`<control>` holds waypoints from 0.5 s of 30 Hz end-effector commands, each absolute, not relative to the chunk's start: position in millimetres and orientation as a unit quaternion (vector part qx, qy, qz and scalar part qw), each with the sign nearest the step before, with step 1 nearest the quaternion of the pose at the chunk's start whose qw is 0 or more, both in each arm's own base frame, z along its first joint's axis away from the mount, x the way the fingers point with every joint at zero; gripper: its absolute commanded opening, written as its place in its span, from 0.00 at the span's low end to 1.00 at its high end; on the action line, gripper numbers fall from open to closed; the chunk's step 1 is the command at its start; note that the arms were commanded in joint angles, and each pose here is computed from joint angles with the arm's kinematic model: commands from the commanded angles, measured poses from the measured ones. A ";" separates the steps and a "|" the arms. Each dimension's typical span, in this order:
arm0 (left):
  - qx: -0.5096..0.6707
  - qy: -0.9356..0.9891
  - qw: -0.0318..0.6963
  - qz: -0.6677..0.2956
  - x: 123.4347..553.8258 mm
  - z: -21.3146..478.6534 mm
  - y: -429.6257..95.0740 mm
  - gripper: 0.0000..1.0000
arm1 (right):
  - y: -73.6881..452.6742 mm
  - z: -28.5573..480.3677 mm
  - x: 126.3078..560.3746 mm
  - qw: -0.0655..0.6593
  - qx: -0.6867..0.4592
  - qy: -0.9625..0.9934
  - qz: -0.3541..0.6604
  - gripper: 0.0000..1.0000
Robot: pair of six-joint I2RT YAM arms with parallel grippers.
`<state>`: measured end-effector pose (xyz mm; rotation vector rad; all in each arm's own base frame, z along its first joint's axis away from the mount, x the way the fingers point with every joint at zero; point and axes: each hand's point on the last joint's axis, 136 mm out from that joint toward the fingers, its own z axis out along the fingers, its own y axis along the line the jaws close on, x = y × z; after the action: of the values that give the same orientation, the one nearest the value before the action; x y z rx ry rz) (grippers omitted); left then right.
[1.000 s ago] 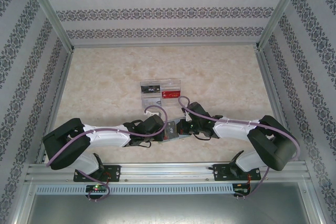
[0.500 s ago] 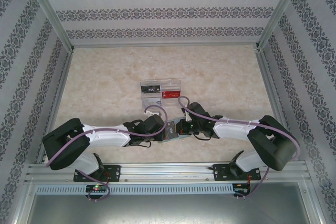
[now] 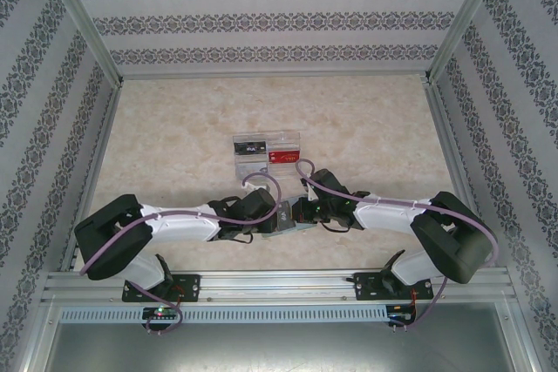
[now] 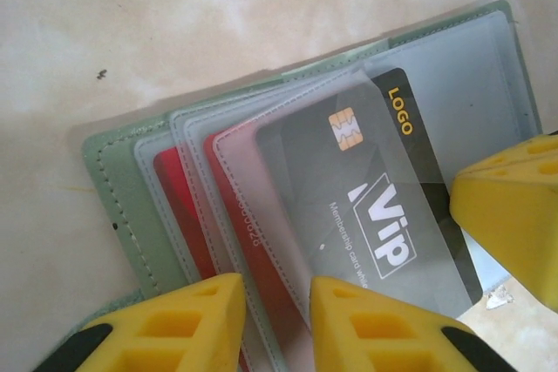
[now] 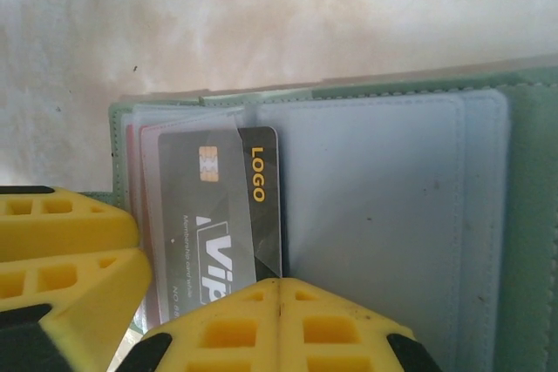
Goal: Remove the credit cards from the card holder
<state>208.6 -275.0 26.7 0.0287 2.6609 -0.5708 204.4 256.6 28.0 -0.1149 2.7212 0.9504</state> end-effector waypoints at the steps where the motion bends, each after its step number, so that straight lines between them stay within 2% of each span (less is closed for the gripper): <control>1: 0.008 0.971 0.187 -0.149 205.7 8.4 -255.7 0.27 | 261.4 32.6 209.4 0.135 -0.049 0.934 0.326 0.00; 3: 0.008 0.974 0.180 -0.138 205.3 4.3 -254.1 0.25 | 261.8 32.2 209.0 0.134 -0.050 0.934 0.327 0.00; 6: 0.009 0.976 0.174 -0.129 204.6 0.3 -254.0 0.17 | 260.8 31.8 208.6 0.134 -0.050 0.935 0.325 0.00; 15: 0.006 0.978 0.173 -0.118 203.7 -0.8 -248.9 0.15 | 245.9 27.6 212.0 0.141 -0.037 0.940 0.309 0.00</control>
<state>215.5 -277.7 23.5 0.0222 2.6760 -0.5100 208.8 254.1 28.5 -0.1028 2.7197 0.9373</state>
